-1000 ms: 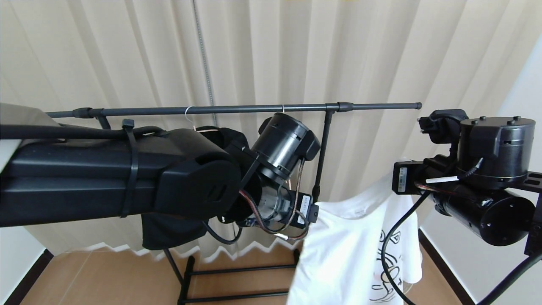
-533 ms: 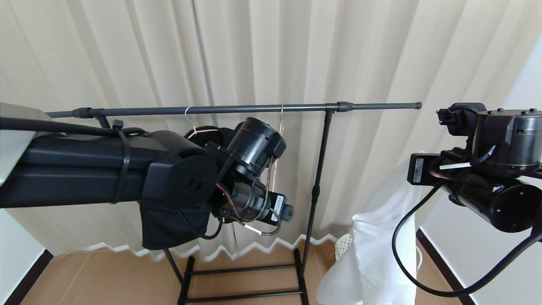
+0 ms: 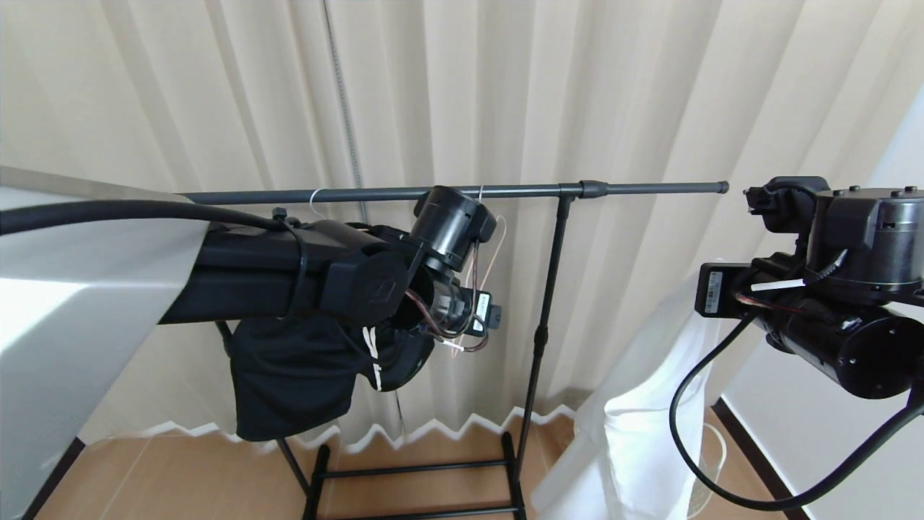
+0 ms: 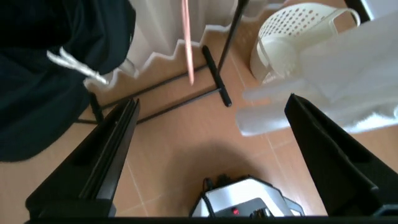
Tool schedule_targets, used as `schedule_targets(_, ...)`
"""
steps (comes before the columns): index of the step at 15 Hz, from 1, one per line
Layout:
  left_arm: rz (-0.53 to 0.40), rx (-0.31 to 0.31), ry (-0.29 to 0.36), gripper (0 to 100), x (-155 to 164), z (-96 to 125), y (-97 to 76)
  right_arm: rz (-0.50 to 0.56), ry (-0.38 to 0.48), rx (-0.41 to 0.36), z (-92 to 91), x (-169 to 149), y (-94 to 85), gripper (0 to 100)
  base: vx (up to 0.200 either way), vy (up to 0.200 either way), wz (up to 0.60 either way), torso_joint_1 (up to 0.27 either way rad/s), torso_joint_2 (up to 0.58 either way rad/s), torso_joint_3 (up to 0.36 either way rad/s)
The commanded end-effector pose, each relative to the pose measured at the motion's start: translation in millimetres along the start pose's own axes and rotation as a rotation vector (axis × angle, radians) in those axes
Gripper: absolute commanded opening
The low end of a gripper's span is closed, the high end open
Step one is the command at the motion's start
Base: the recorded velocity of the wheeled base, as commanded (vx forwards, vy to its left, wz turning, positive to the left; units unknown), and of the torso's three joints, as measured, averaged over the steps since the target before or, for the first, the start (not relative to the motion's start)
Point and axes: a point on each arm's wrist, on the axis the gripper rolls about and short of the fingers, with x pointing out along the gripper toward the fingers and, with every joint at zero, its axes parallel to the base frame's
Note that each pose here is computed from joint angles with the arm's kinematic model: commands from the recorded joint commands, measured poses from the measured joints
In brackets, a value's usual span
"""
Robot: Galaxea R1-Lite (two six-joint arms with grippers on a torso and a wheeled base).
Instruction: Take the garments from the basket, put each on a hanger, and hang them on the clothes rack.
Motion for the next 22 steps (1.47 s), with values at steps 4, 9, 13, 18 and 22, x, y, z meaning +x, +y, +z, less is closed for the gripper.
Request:
schedule_targets(4, 0.021, 0.002, -0.054, 100, 23.3, 5.7, 10.2, 0.0, -0.001, 0.001, 0.3, 0.5, 0.5, 0, 0.0, 0.0, 0.0, 0.0, 0.0, 0.0)
schedule_targets(9, 0.038, 0.026, -0.103, 100, 79.2, 13.4, 5.3, -0.002, 0.001, 0.0, -0.1, 0.7, 0.1, 0, 0.0, 0.0, 0.0, 0.0, 0.0, 0.0)
schedule_targets(13, 0.055, 0.011, -0.114, 100, 124.3, 10.9, 8.2, -0.01, 0.005, 0.001, -1.2, 1.8, -1.8, 0, 0.0, 0.0, 0.0, 0.0, 0.0, 0.0)
schedule_targets(18, 0.057, -0.035, -0.191, 100, 138.8, 12.8, 17.0, -0.011, 0.014, -0.006, -3.9, 4.2, -0.5, 0, 0.0, 0.0, 0.0, 0.0, 0.0, 0.0)
schedule_targets(22, 0.057, -0.036, -0.195, 0, 136.4, 14.7, 17.2, -0.011, 0.014, -0.006, -3.9, 4.2, -0.5, 0, 0.0, 0.0, 0.0, 0.0, 0.0, 0.0)
